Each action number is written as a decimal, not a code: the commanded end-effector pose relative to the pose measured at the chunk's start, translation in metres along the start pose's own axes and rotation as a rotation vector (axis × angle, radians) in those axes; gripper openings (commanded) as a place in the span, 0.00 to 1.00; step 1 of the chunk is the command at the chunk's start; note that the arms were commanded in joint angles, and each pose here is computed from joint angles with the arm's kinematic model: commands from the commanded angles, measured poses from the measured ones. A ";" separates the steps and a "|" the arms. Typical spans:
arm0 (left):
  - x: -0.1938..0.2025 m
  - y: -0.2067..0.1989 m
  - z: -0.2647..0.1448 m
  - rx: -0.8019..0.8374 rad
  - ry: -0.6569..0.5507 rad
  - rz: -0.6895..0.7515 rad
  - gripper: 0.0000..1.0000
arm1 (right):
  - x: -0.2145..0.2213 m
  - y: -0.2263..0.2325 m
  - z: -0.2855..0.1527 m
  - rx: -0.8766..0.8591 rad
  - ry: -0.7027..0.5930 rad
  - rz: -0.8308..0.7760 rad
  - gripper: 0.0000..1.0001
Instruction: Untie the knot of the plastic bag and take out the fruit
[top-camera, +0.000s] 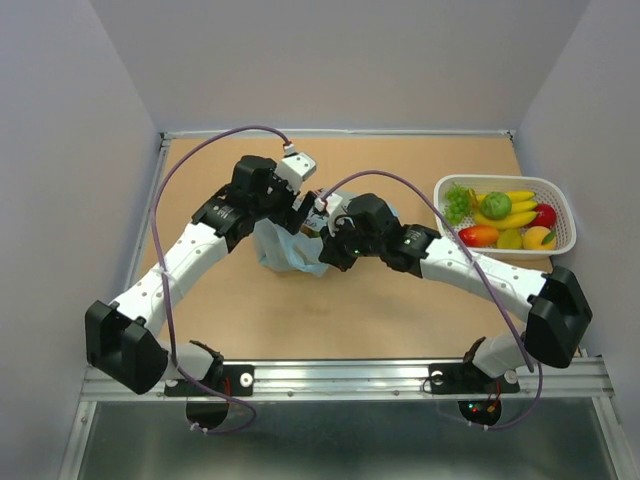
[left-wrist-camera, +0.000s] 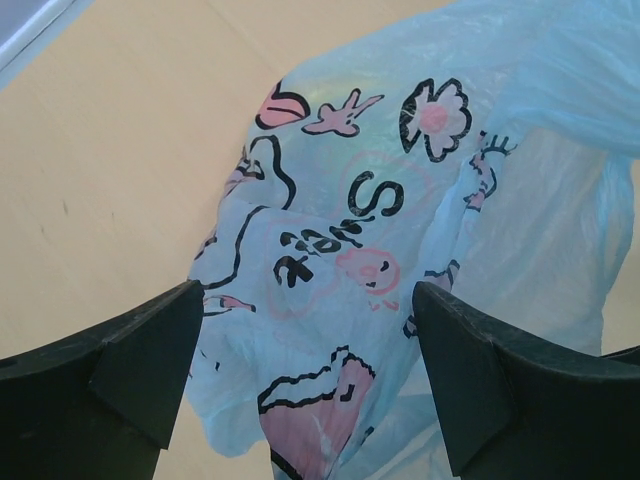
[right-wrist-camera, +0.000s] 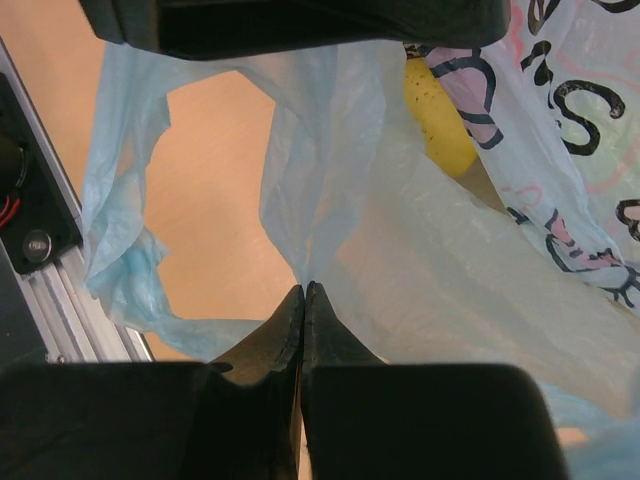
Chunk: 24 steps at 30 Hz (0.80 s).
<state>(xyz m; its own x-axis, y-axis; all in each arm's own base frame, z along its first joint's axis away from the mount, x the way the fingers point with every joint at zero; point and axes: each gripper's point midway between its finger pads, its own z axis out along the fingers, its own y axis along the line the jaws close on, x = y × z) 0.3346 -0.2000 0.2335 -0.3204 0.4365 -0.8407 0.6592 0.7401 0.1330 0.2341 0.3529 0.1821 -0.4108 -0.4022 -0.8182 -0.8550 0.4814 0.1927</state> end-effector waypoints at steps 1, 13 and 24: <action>-0.013 -0.008 0.003 0.037 -0.043 0.050 0.97 | -0.007 0.002 -0.010 0.013 -0.035 -0.022 0.00; 0.070 0.010 0.040 -0.150 0.187 -0.154 0.00 | 0.041 -0.003 -0.013 0.042 0.044 0.024 0.00; 0.089 0.088 0.015 -0.423 -0.115 -0.776 0.00 | 0.158 0.002 -0.020 0.083 0.257 0.253 0.01</action>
<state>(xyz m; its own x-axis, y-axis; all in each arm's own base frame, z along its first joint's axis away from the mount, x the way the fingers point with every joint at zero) 0.3308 -0.1576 0.1064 -0.7120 0.0179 -0.7019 0.2213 0.9544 -0.2002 0.1975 0.3124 0.1018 -0.5445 -0.4046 -0.7347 -0.7807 0.5648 0.2675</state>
